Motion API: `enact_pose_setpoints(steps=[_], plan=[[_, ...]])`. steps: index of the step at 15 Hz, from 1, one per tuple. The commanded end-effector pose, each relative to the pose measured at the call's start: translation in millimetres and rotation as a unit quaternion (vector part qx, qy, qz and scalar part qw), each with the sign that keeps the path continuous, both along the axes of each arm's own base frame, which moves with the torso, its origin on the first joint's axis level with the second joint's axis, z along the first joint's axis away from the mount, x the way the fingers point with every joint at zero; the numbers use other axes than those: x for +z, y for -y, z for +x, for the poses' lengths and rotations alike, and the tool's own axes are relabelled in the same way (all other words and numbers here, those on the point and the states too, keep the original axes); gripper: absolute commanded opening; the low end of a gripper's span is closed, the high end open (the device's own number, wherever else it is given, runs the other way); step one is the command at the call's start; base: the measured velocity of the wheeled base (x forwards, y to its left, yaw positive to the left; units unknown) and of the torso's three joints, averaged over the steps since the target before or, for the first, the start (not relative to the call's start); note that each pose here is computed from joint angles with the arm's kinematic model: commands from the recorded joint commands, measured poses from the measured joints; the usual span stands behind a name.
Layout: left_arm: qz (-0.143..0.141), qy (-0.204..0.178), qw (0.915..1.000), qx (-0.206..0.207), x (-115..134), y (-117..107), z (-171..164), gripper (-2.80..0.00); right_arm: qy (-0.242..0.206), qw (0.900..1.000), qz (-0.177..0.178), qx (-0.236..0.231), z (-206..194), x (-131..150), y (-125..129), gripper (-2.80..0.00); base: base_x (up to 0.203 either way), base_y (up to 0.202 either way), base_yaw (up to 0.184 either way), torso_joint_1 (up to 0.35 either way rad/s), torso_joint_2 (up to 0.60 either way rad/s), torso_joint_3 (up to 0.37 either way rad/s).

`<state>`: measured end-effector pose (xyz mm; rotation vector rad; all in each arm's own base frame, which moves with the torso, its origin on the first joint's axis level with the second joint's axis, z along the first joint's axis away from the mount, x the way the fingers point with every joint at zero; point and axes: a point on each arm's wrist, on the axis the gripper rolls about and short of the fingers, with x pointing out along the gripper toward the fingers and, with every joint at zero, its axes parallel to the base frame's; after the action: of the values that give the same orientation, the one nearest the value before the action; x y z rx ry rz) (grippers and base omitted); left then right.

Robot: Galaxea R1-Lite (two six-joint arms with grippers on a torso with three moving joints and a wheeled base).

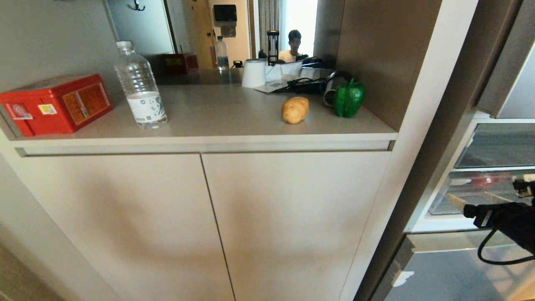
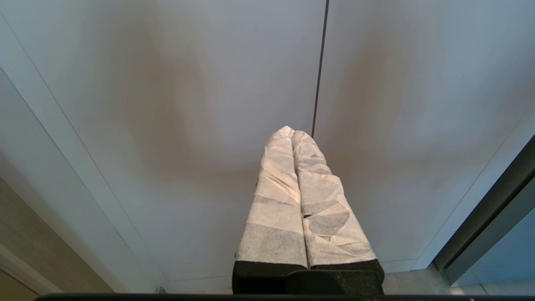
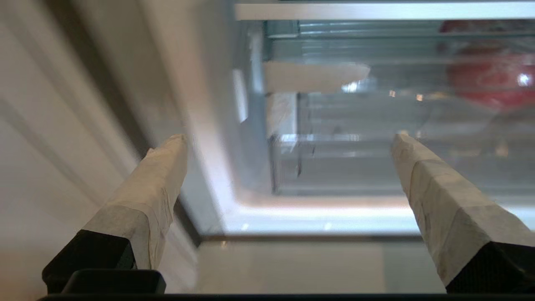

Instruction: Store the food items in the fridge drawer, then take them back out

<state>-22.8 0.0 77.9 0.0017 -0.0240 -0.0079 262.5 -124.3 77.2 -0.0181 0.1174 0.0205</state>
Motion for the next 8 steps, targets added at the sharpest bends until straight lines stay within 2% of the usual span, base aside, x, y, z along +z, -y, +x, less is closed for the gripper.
enact_pose_setpoints(steps=[1,4,8], plan=[[0.0,-0.005,1.0,0.0,-2.9,0.0,0.8,-2.8,0.012,1.0,-0.007,0.0,-18.0,13.9,-8.4,0.0,0.0,0.0,0.0,0.0,0.0,0.0],[0.0,-0.005,1.0,0.0,-2.9,0.0,0.8,-2.8,0.001,1.0,-0.001,0.0,-18.5,8.4,-8.8,0.0,0.0,0.0,0.0,0.0,0.0,0.0],[0.0,-0.005,1.0,0.0,-2.9,0.0,0.8,-2.8,-0.003,1.0,-0.001,0.0,8.8,-8.6,5.7,0.0,0.0,0.0,0.0,0.0,0.0,0.0]])
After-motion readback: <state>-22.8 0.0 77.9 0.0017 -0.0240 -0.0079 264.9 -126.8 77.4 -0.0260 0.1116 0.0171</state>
